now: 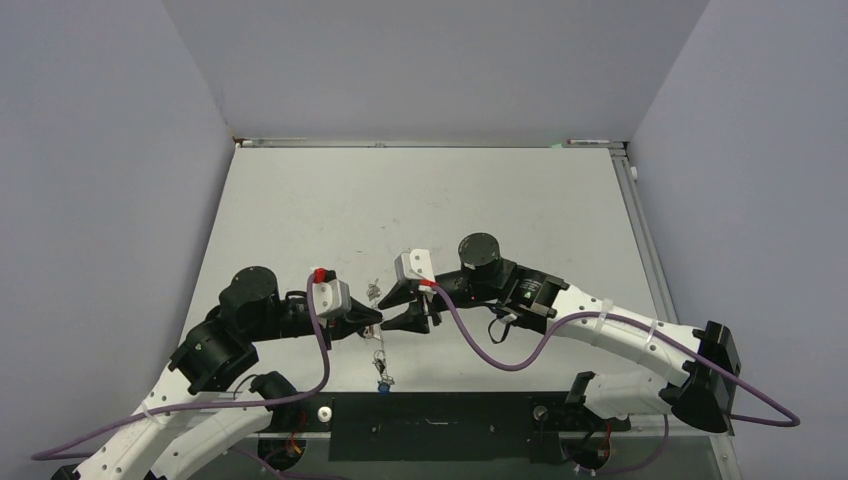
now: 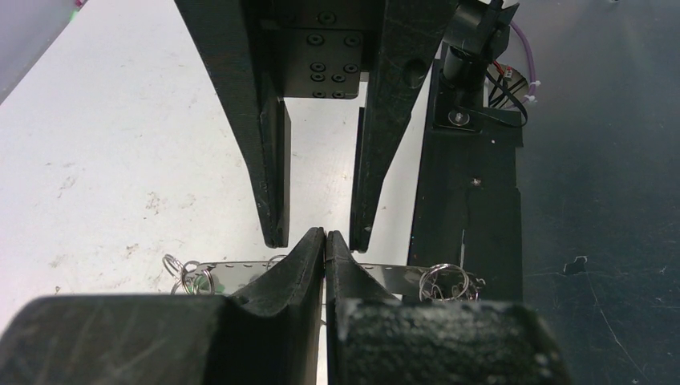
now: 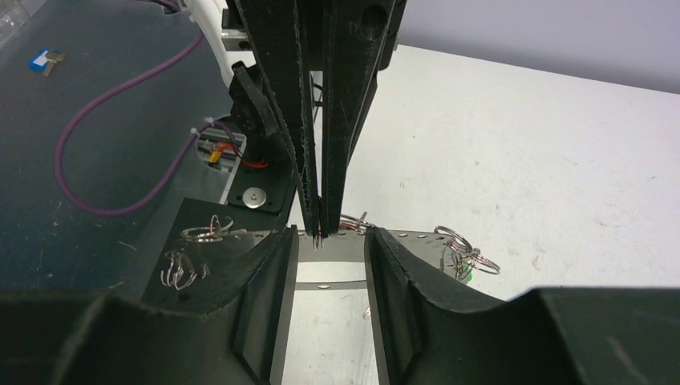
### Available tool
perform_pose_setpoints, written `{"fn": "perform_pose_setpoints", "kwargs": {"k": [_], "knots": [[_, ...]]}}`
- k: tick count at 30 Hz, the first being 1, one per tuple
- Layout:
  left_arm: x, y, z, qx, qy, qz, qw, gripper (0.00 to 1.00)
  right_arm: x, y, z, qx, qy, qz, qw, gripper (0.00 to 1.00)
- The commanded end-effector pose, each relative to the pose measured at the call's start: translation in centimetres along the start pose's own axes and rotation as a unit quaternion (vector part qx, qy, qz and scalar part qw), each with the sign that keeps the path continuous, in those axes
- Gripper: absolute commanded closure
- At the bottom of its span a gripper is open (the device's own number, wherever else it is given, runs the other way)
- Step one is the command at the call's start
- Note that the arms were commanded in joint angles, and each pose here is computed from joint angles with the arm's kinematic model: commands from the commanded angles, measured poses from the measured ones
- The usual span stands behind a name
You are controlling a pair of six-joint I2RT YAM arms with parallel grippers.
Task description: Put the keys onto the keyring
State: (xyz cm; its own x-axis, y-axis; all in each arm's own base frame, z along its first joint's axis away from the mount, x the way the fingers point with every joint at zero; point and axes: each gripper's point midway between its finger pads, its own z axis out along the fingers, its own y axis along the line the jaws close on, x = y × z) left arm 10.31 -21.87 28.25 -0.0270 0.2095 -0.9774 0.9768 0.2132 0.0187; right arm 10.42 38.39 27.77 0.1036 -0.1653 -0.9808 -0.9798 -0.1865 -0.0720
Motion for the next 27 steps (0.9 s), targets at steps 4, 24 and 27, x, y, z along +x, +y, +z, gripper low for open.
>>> {"fn": "perform_pose_setpoints", "kwargs": {"k": [4,24,27], "knots": [[-2.38,-0.36,-0.13,0.011,-0.040,0.031,0.999,1.00,-1.87,-0.43,-0.57,-0.003,-0.017,-0.025,1.000,0.67],[-2.28,-0.47,0.06,0.015,-0.040,0.029,0.999,1.00,-2.35,-0.63,0.14,-0.015,-0.032,-0.024,0.999,0.75],[-2.24,-0.45,0.09,0.015,-0.039,0.029,0.999,1.00,-2.54,-0.60,0.17,-0.018,-0.035,-0.025,0.999,0.75]]}}
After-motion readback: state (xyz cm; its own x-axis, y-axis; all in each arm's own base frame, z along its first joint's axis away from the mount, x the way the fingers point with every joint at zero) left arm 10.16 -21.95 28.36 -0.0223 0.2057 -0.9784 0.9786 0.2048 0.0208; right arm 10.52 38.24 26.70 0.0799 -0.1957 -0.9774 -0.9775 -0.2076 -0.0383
